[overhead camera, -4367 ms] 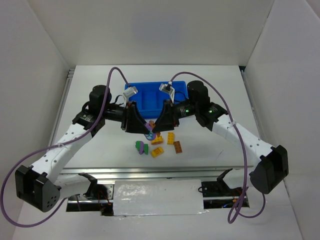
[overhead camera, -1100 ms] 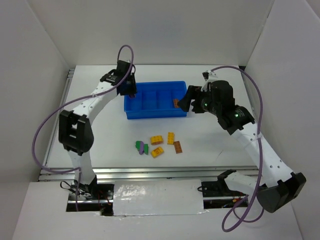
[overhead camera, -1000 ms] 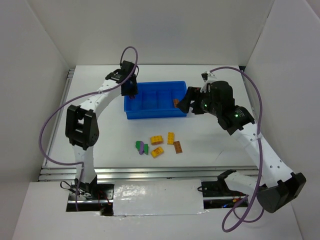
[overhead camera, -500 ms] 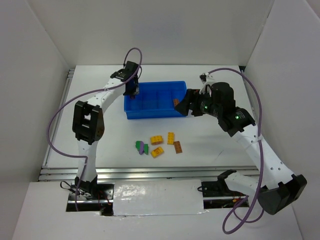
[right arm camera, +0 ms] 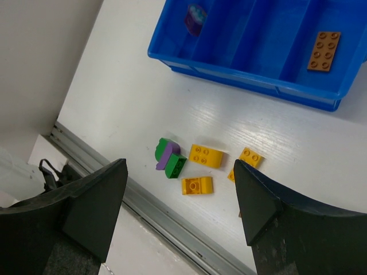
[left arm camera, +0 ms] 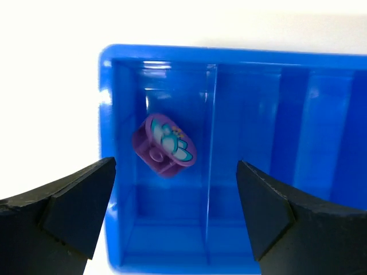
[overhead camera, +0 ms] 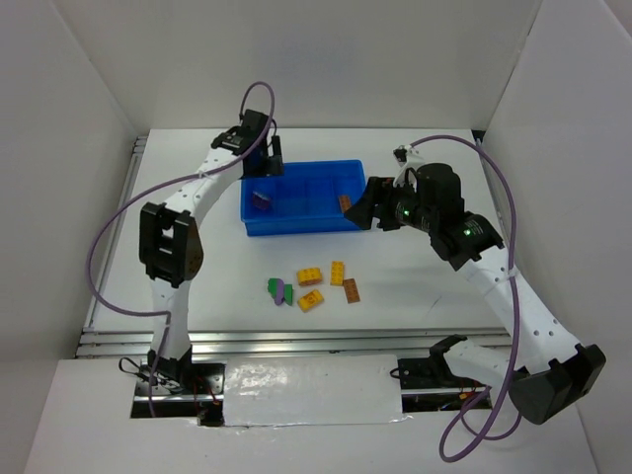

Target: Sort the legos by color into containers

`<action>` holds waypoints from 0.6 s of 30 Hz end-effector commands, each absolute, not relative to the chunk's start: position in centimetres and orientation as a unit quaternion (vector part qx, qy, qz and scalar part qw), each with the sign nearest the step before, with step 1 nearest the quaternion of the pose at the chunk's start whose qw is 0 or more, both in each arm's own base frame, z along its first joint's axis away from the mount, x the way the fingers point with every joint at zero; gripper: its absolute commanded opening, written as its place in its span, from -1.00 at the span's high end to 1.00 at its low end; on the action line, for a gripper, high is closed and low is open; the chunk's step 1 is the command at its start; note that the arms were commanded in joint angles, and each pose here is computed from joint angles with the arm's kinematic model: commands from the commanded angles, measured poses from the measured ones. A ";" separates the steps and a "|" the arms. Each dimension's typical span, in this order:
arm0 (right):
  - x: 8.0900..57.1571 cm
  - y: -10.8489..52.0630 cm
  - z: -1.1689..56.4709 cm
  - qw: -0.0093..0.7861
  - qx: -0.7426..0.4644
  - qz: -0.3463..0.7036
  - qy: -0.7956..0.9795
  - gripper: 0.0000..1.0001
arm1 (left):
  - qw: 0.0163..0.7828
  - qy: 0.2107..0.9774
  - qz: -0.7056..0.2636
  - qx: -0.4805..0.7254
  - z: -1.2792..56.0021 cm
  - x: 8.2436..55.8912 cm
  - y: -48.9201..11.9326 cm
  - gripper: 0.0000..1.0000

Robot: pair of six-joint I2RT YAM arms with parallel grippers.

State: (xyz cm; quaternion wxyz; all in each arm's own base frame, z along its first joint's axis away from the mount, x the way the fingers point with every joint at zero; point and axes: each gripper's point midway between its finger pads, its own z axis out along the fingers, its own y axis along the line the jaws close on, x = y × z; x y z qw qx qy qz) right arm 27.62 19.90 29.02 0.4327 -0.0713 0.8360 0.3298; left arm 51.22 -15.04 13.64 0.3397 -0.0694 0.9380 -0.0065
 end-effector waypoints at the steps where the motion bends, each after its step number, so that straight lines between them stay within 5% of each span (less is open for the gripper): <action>1: 27.9 19.9 30.5 0.457 -0.080 0.333 0.821 -0.63 | 0.422 0.901 -0.028 -0.097 22.8 50.5 -14.0 -0.99; 10: 29.0 18.5 27.2 0.440 -0.038 0.279 0.853 -0.63 | 0.492 0.857 -0.096 -0.117 32.7 43.1 -13.5 -0.97; 18: 25.6 17.9 20.0 0.380 -0.012 0.187 0.906 -0.60 | 0.462 0.876 -0.081 -0.114 29.6 34.0 -10.8 -0.97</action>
